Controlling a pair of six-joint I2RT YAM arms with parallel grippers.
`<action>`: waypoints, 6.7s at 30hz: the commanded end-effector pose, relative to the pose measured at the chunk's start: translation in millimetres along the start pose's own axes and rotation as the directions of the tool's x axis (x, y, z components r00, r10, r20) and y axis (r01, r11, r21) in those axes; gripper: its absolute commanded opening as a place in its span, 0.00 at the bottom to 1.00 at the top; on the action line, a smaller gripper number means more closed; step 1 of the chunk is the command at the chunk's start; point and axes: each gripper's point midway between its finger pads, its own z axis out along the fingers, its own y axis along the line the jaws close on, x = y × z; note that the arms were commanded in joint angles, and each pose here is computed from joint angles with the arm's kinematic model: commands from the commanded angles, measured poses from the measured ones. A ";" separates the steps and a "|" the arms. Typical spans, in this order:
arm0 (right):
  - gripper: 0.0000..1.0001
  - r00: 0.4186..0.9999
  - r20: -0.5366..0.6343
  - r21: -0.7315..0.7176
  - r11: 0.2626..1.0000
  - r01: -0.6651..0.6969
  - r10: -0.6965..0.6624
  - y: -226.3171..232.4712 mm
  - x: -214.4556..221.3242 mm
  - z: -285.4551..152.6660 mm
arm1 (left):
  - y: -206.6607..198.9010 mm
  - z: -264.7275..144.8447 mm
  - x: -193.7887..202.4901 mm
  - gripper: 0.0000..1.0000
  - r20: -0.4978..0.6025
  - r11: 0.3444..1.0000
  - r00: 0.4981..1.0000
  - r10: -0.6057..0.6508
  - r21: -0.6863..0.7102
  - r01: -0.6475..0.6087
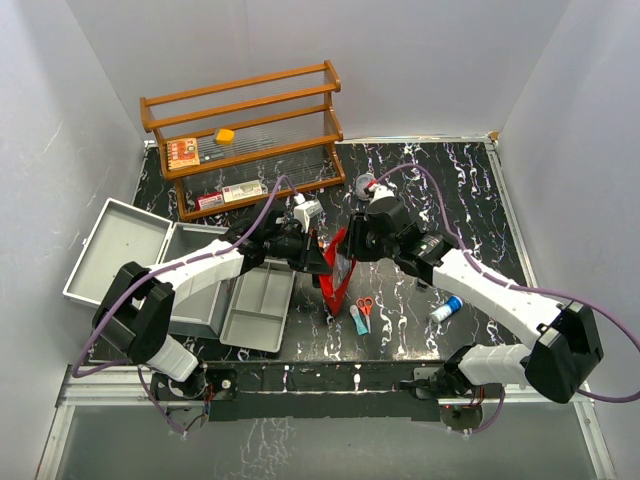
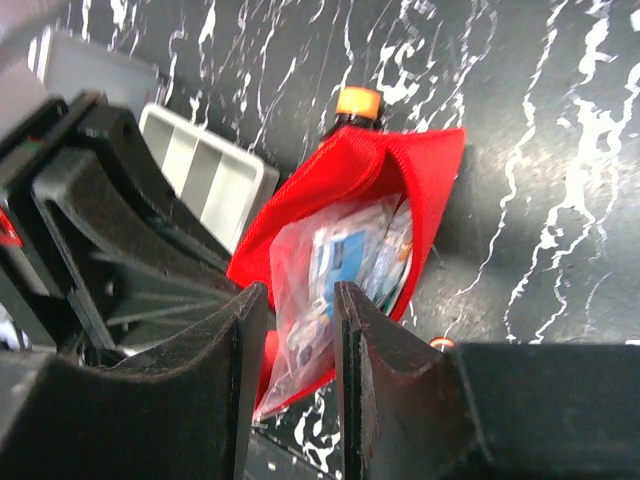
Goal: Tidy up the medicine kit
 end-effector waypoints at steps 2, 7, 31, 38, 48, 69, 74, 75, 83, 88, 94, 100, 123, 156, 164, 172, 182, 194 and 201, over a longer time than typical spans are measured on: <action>0.29 0.999 -0.031 -0.145 0.989 0.035 -0.040 21.0 10.1 -4.9 | -19.5 -5.5 -19.2 0.00 0.053 0.997 0.997 0.051 0.046 -0.054; 0.21 0.998 -0.056 -0.052 0.999 -0.002 -0.001 4.2 17.7 7.4 | -21.1 -6.2 -20.0 0.00 0.053 0.997 0.997 0.051 0.049 -0.053; 0.00 0.944 0.069 -0.004 0.946 -0.324 0.324 0.4 1.6 36.0 | -59.9 -19.3 -24.9 0.00 0.083 0.973 0.993 0.080 0.211 -0.096; 0.19 0.969 0.058 -0.110 0.966 -0.233 0.240 20.2 -6.8 11.1 | -45.9 -17.6 -28.3 0.00 0.096 0.988 0.992 0.076 0.123 -0.088; 0.30 0.996 -0.044 -0.056 0.995 -0.084 0.082 5.2 17.3 -21.4 | -40.5 -12.9 -33.3 0.00 0.105 0.991 0.992 0.072 0.106 -0.083; 0.06 0.984 -0.176 -0.049 0.998 -0.026 0.017 -1.1 46.9 7.1 | -44.8 -9.2 -36.5 0.00 0.105 0.987 0.993 0.056 0.142 -0.071; 0.06 0.990 -0.138 -0.044 0.999 -0.026 0.020 -2.1 40.0 4.7 | -44.9 -9.0 -35.2 0.00 0.105 0.987 0.994 0.044 0.149 -0.059; 0.06 0.992 -0.127 -0.050 0.998 -0.024 0.018 -1.0 37.5 1.3 | -42.5 -8.6 -34.7 0.00 0.103 0.989 0.994 0.041 0.137 -0.055; 0.23 0.999 0.035 -0.077 0.997 -0.026 0.029 -2.2 13.7 -51.9 | -28.6 -8.2 -33.5 0.00 0.117 0.997 0.993 0.033 0.061 -0.040; 0.30 0.996 0.035 0.009 0.997 -0.078 0.077 -22.3 22.7 -70.3 | -21.3 -7.2 -38.0 0.00 0.141 1.000 0.990 0.021 0.019 -0.024; 0.31 0.993 0.035 0.181 0.977 -0.114 0.109 -69.2 51.1 -72.3 | -26.6 -14.8 -47.1 0.00 0.183 0.999 0.982 0.044 0.002 -0.045; 0.35 0.991 -0.064 0.202 0.974 -0.106 0.121 -80.2 85.7 -53.6 | -30.0 -27.5 -53.8 0.00 0.228 0.996 0.969 0.089 -0.044 -0.081; 0.34 0.950 -0.313 0.225 0.972 0.072 0.002 -64.1 169.8 0.5 | -24.8 -59.1 -75.0 0.00 0.379 0.990 0.921 0.090 -0.137 -0.041; 0.21 0.951 -0.310 0.301 0.947 0.110 -0.011 -66.7 163.3 11.5 | -24.0 -68.0 -79.3 0.00 0.406 0.991 0.910 0.082 -0.130 -0.031; 0.21 0.951 -0.309 0.221 0.972 0.083 -0.011 -50.5 162.3 12.7 | -21.4 -78.6 -83.8 0.00 0.443 0.984 0.891 0.099 -0.176 -0.021; 0.28 0.940 -0.343 0.277 0.956 0.097 0.004 -62.6 173.1 16.0 | -10.7 -94.1 -86.5 0.00 0.493 0.965 0.862 0.119 -0.261 0.017; 0.28 0.939 -0.343 0.400 0.907 0.127 0.020 -68.3 173.4 18.8 | -10.5 -98.9 -87.8 0.00 0.509 0.962 0.852 0.122 -0.271 0.024; 0.15 0.937 -0.344 0.593 0.759 0.268 -0.062 -87.1 173.2 10.7 | -6.9 -104.8 -87.2 0.00 0.516 0.953 0.846 0.136 -0.301 0.030; 0.16 0.981 -0.185 0.503 0.852 0.142 -0.054 -57.5 138.5 5.7 | -5.0 -104.2 -84.1 0.00 0.508 0.952 0.851 0.134 -0.304 0.032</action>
